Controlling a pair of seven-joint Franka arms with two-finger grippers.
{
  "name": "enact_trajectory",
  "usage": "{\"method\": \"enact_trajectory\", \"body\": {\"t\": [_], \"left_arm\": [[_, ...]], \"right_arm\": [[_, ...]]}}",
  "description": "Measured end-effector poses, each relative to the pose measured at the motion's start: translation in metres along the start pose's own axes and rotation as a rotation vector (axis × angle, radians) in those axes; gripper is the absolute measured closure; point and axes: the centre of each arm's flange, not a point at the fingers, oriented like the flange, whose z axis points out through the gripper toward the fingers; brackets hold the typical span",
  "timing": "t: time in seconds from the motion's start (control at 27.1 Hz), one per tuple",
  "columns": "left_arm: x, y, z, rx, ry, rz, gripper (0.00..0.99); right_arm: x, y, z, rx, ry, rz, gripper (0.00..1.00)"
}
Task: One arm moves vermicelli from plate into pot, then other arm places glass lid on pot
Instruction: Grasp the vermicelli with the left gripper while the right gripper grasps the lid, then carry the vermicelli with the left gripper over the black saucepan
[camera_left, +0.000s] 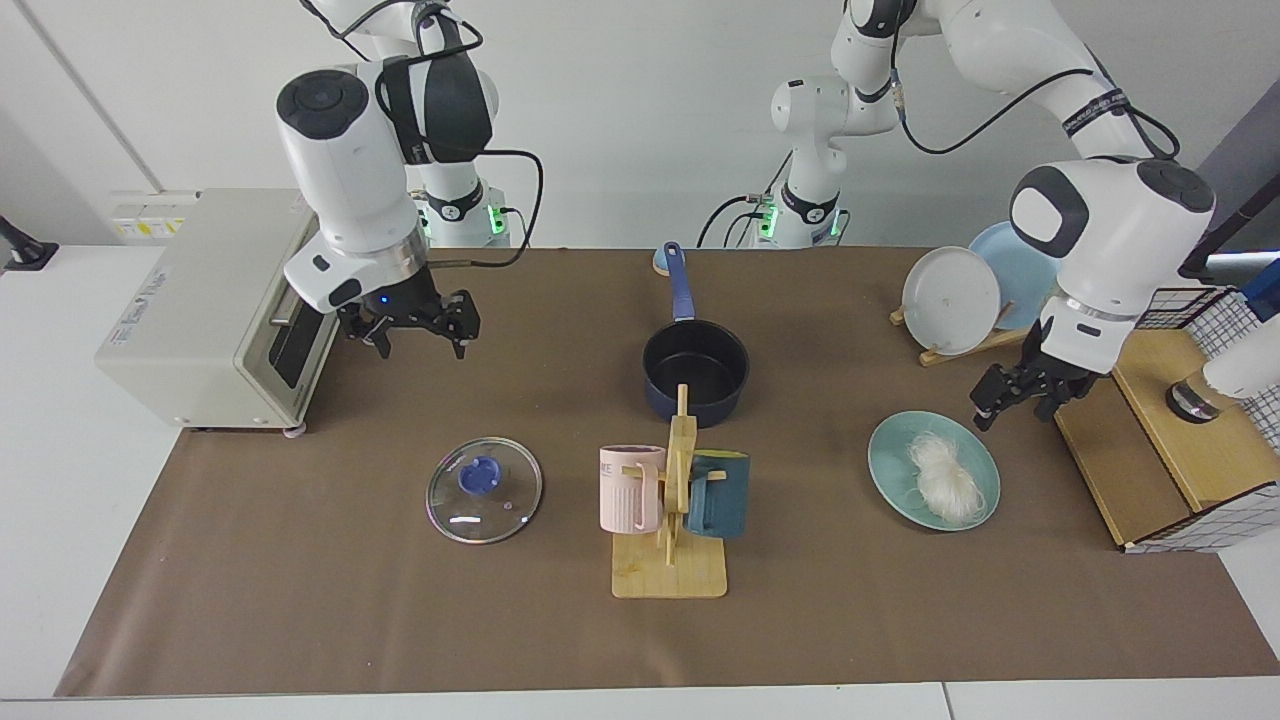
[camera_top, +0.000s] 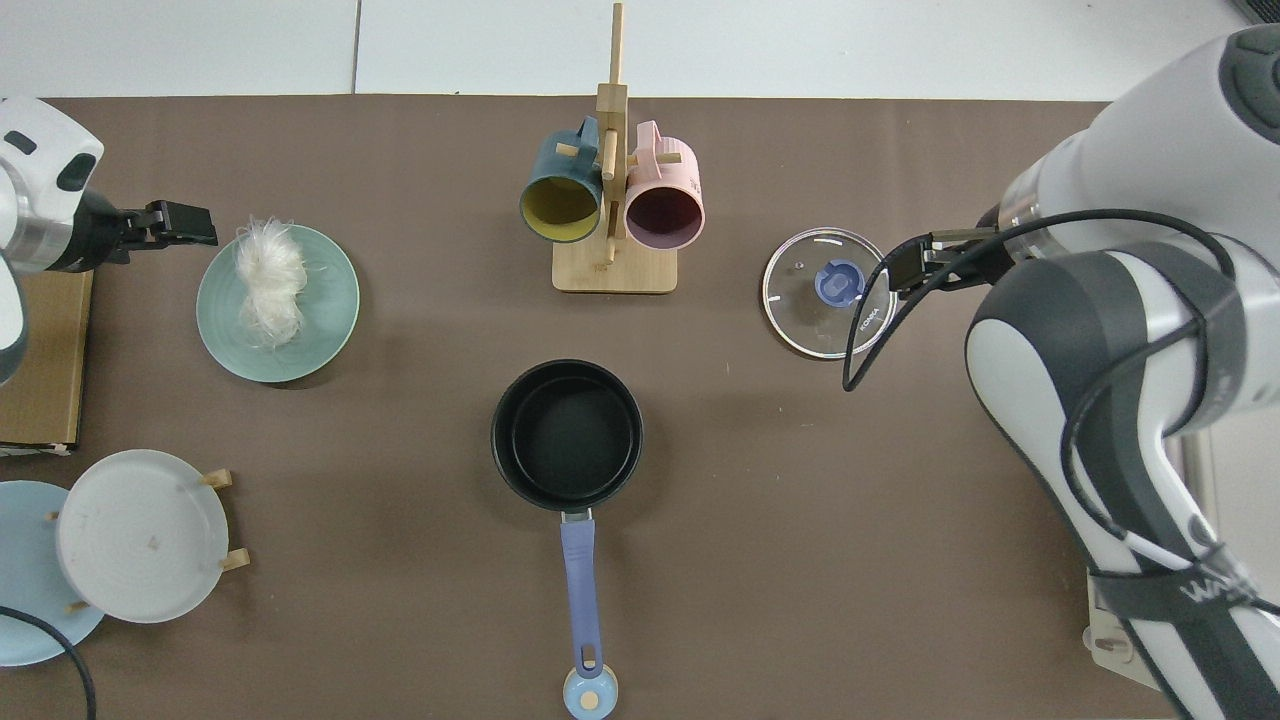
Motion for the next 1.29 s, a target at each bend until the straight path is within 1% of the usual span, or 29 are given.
{"method": "enact_trajectory", "body": {"t": [0.18,0.37,0.55,0.7,0.81,0.92,1.07,1.18,1.22,1.26,1.29], "left_arm": [[0.006,0.002,0.044,0.0,-0.007,-0.016,0.0],[0.008,0.009,0.08,-0.006,-0.017,-0.017,0.0],[0.005,0.012,0.105,-0.006,-0.049,-0.013,0.0],[0.001,0.013,0.12,-0.005,-0.072,-0.007,0.0],[-0.003,0.013,0.132,-0.003,-0.077,-0.003,0.0],[-0.008,0.014,0.143,-0.001,-0.088,0.0,0.0],[-0.012,0.017,0.152,-0.001,-0.1,0.008,0.009],[-0.016,0.019,0.157,-0.002,-0.111,0.013,0.115],[-0.016,0.02,0.158,-0.002,-0.113,0.015,0.229],[-0.017,0.02,0.159,-0.002,-0.115,0.016,0.291],[-0.017,0.02,0.159,-0.002,-0.116,0.017,0.322]], "right_arm": [[0.035,-0.007,0.035,0.009,0.02,-0.007,0.02],[0.055,-0.026,0.07,-0.003,0.042,-0.033,0.04],[0.064,-0.042,0.102,-0.016,0.048,-0.051,0.04],[0.073,-0.043,0.125,-0.01,0.074,-0.054,0.04],[0.077,-0.043,0.146,-0.003,0.086,-0.055,0.04],[0.079,-0.044,0.166,0.002,0.083,-0.058,0.04],[0.077,-0.047,0.188,0.004,0.068,-0.065,0.04],[0.074,-0.048,0.198,0.003,0.056,-0.074,0.04],[0.073,-0.048,0.199,0.003,0.052,-0.077,0.04],[0.072,-0.049,0.201,0.002,0.049,-0.082,0.04],[0.071,-0.049,0.202,0.001,0.046,-0.087,0.04]]}}
